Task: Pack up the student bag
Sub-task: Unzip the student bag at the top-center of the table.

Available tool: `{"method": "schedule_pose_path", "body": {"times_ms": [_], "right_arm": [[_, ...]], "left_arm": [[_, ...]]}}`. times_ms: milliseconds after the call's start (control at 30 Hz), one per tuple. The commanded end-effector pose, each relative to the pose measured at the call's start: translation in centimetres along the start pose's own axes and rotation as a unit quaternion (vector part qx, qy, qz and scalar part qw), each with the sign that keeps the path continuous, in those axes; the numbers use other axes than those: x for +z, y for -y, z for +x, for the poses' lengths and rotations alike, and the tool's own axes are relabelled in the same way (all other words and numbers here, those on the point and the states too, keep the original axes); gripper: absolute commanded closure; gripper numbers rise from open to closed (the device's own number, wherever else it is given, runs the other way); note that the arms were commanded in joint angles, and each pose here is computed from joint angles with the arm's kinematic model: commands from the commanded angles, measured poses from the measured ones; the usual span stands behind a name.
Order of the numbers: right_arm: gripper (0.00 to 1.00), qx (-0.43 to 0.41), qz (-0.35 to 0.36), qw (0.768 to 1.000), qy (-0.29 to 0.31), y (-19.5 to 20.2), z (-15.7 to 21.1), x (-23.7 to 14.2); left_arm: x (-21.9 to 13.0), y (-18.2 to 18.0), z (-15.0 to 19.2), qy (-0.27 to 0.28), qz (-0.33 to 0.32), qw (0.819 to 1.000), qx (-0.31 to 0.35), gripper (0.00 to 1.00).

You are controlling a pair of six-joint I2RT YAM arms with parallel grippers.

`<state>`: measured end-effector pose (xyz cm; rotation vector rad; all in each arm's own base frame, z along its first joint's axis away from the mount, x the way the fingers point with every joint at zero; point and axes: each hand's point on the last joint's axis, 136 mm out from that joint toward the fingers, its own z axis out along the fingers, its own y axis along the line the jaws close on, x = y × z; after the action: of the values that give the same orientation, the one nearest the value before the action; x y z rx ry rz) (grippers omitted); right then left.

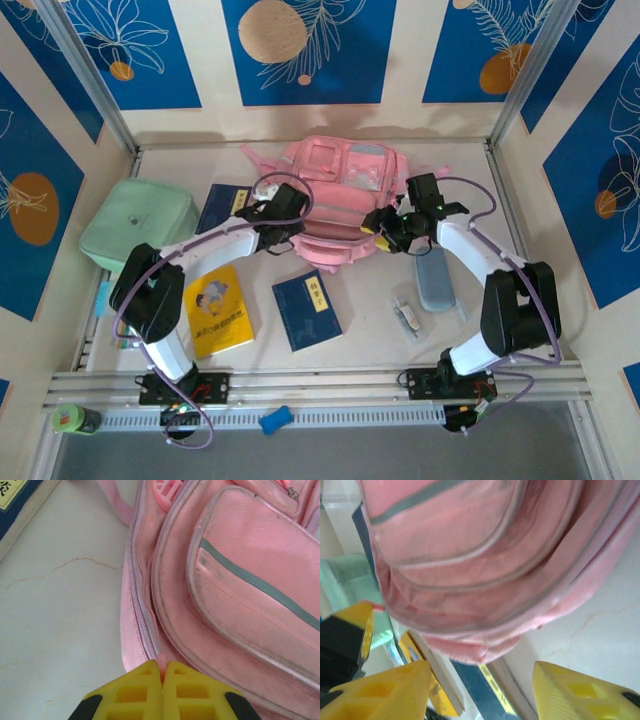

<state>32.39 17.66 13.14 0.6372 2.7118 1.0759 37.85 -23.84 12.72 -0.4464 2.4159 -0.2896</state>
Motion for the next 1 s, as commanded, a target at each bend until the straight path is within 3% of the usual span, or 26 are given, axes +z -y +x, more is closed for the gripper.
{"method": "schedule_pose_path", "body": {"times_ms": [0, 167, 400, 533, 667, 800, 900, 967], "right_arm": [[0.37, 0.078, -0.004, 0.997, -0.025, -0.2, 2.9, 0.5], [0.30, 0.125, 0.006, 0.992, -0.010, -1.8, 3.8, 2.6], [0.31, 0.209, 0.040, 0.977, 0.002, -1.1, 3.1, 6.4], [0.34, 0.198, 0.071, 0.977, 0.022, -0.4, 1.9, 7.6], [0.53, 0.168, 0.110, 0.979, 0.031, 1.1, 1.3, 8.1], [0.89, 0.139, 0.108, 0.984, 0.017, 1.8, 1.2, 8.1], [1.00, 0.105, 0.115, 0.988, 0.024, 2.0, 0.9, 6.9], [1.00, 0.074, 0.116, 0.990, 0.028, 2.0, 0.7, 5.9]], "left_arm": [[-1.4, 1.9, -0.8, 0.019, 0.016, 1.000, -0.007, 1.00], [-1.7, 2.9, -0.1, 0.017, 0.031, 0.999, -0.009, 1.00], [-2.1, 3.6, 0.6, 0.014, 0.039, 0.999, 0.000, 1.00], [-2.2, 4.0, 1.0, 0.016, 0.040, 0.999, 0.005, 1.00], [-2.1, 3.6, 1.1, 0.016, 0.032, 0.999, 0.005, 1.00], [-2.3, 2.5, 0.8, 0.029, 0.014, 0.999, 0.005, 1.00], [-2.5, 1.1, 0.3, 0.042, -0.014, 0.999, 0.008, 1.00], [-2.4, 0.4, -0.2, 0.043, -0.024, 0.999, 0.007, 1.00]]}}
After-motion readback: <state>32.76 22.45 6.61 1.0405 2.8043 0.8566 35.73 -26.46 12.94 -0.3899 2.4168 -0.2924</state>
